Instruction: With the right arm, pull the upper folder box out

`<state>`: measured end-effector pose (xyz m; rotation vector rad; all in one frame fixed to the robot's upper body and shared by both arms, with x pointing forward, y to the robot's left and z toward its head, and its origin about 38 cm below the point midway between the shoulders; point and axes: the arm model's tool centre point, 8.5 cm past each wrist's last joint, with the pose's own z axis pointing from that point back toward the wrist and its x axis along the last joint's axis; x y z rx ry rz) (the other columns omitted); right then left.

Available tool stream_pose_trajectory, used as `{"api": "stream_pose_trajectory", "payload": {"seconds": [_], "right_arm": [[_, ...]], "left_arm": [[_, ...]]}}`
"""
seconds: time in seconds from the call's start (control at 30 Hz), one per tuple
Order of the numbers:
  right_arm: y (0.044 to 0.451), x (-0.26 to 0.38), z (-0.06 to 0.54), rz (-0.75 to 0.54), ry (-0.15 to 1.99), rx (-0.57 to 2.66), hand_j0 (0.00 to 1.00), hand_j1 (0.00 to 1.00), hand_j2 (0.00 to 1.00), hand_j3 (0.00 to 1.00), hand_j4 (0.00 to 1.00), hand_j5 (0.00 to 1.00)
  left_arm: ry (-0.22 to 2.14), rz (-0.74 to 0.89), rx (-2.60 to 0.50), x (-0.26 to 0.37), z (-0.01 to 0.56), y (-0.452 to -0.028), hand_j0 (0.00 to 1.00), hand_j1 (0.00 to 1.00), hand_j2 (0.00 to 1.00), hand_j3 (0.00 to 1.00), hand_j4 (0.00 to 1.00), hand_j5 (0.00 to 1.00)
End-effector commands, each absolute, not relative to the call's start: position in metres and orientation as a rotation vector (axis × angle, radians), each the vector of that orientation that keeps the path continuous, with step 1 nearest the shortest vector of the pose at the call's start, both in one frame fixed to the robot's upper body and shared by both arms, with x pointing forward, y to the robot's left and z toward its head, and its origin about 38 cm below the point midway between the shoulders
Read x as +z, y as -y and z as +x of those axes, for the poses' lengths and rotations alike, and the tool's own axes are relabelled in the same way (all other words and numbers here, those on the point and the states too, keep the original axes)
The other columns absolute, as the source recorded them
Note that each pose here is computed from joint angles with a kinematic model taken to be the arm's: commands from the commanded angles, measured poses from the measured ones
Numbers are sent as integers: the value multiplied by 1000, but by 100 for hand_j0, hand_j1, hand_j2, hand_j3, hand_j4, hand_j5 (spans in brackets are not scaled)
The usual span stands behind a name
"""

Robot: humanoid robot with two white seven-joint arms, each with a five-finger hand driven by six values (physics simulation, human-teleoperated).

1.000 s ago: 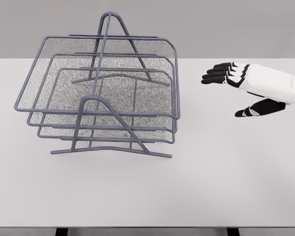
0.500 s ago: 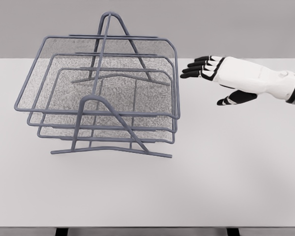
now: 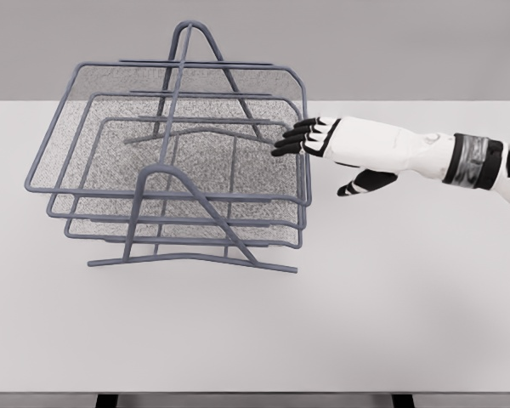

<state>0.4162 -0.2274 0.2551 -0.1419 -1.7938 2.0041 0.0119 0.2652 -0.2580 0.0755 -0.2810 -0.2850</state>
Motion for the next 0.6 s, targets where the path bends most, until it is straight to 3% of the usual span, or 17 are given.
{"api": "stream_pose_trajectory", "payload": {"seconds": [0.0,0.57], "right_arm": [[230,246,421,-130,1764,1989,100,100,100,100,100,100],[244,224,417,-149,1668,2011,100,100,100,100,100,100]], "left_arm": [[281,76,-284,-258,12,-265,100,100,100,100,100,100],[281,76,-285,-258,12,-265,100,100,100,100,100,100]]}}
